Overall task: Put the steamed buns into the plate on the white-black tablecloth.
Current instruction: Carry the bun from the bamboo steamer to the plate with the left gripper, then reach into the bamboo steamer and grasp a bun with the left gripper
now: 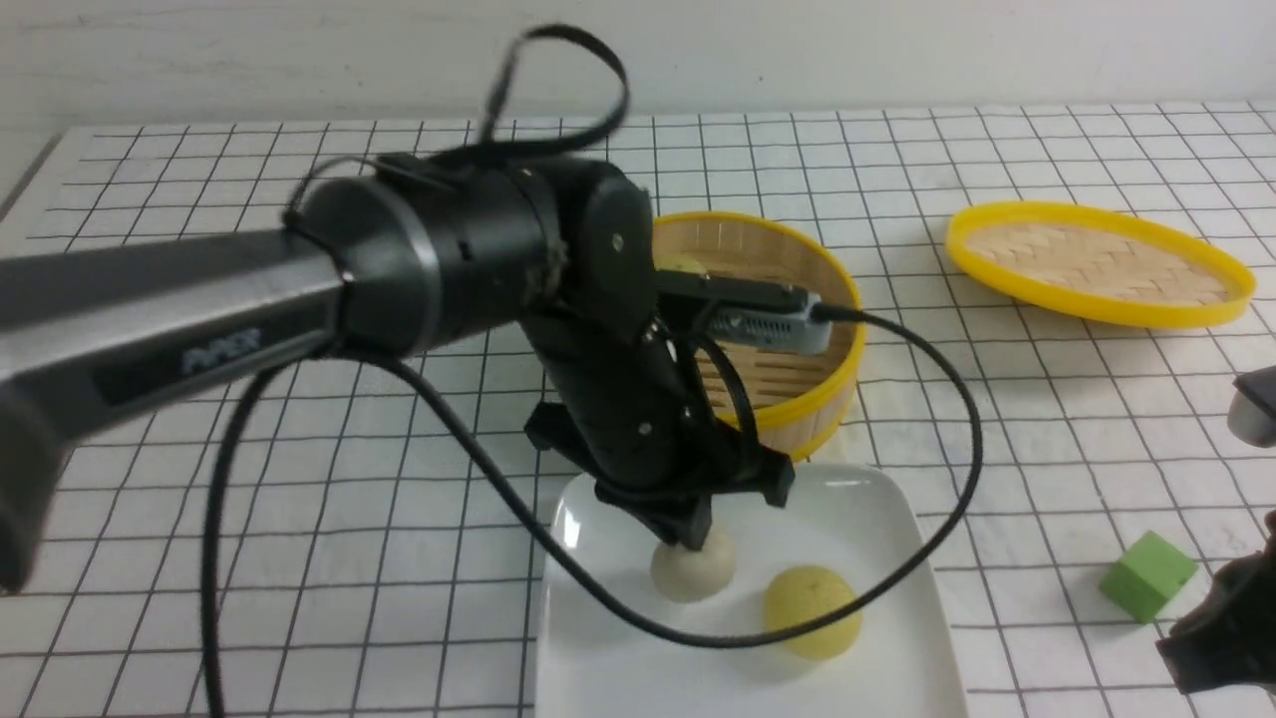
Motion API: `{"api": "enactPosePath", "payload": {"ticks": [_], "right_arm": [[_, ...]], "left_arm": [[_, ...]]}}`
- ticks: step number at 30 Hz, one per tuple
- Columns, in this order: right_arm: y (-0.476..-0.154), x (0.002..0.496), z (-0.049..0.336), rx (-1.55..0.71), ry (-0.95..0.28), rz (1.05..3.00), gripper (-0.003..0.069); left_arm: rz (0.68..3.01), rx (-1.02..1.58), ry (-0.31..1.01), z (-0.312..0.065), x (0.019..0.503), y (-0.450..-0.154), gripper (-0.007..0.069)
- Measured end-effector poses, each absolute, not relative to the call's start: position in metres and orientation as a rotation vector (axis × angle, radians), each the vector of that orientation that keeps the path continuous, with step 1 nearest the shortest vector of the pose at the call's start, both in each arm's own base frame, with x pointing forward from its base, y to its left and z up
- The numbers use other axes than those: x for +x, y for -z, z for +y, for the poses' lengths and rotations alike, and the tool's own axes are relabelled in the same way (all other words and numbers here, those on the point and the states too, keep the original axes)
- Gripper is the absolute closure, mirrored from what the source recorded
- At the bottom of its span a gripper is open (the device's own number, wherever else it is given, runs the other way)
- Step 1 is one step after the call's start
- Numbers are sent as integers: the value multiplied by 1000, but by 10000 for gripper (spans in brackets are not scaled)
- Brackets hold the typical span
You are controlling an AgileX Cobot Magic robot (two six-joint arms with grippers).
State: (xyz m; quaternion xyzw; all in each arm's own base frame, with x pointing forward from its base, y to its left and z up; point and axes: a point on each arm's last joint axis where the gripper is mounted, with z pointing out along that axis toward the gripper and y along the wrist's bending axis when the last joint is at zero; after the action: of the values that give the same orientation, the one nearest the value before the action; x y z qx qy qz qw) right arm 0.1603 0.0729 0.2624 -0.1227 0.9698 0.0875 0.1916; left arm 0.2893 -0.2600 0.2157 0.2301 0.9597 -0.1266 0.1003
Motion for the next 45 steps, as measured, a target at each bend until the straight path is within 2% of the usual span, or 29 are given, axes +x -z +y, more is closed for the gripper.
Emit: {"api": "enactPosePath", "payload": {"ticks": [3,4,5,7,9,11,15,17,20,23,27,29,30,33,35,37,38,41,44,45], "right_arm": [[-262,160,73,-345,-246,2723,639],[-262,160,73,-345,-246,2723,639],[-262,160,73,-345,-246,2723,638],[-262,160,73,-343,-246,2724,636],[-262,160,73,-343,-248,2724,636],[-262,160,73,-341,-248,2726,636],[-262,160,73,-341,-249,2726,636],[-262,160,73,-341,-248,2726,632],[-262,160,73,-341,-248,2726,631],[-262,160,73,-340,-250,2724,630],[-262,161,73,-340,-251,2718,626],[-262,161,73,-341,-251,2716,624],[-263,161,73,-344,-251,2714,622],[-263,161,73,-344,-251,2714,619],[-263,161,73,-345,-251,2713,618],[-263,161,73,-348,-250,2713,618],[-263,161,73,-349,-250,2713,618],[-262,161,73,-350,-249,2715,616],[-262,160,73,-351,-248,2722,614],[-262,160,73,-352,-247,2725,612]], "left_arm": [[2866,630,347,-266,288,-206,344],[2866,629,346,-267,288,-206,336],[2869,615,346,-267,289,-208,295],[2838,517,384,-270,299,-227,230],[2789,438,408,-270,313,-246,225],[2716,310,436,-264,338,-270,307],[2674,186,448,-249,380,-283,552],[2657,116,468,-240,408,-283,608],[2638,99,464,-239,425,-283,604],[2614,110,436,-243,439,-278,543],[2566,130,396,-249,457,-261,330],[2561,131,394,-251,461,-254,281],[2556,140,390,-253,466,-242,229],[2556,155,383,-256,471,-225,188],[2559,157,381,-258,473,-217,195],[2572,152,376,-258,474,-212,279],[2582,147,375,-258,473,-212,376],[2596,147,373,-257,471,-217,560],[2613,149,369,-255,467,-227,596],[2634,162,357,-251,460,-245,601]]}}
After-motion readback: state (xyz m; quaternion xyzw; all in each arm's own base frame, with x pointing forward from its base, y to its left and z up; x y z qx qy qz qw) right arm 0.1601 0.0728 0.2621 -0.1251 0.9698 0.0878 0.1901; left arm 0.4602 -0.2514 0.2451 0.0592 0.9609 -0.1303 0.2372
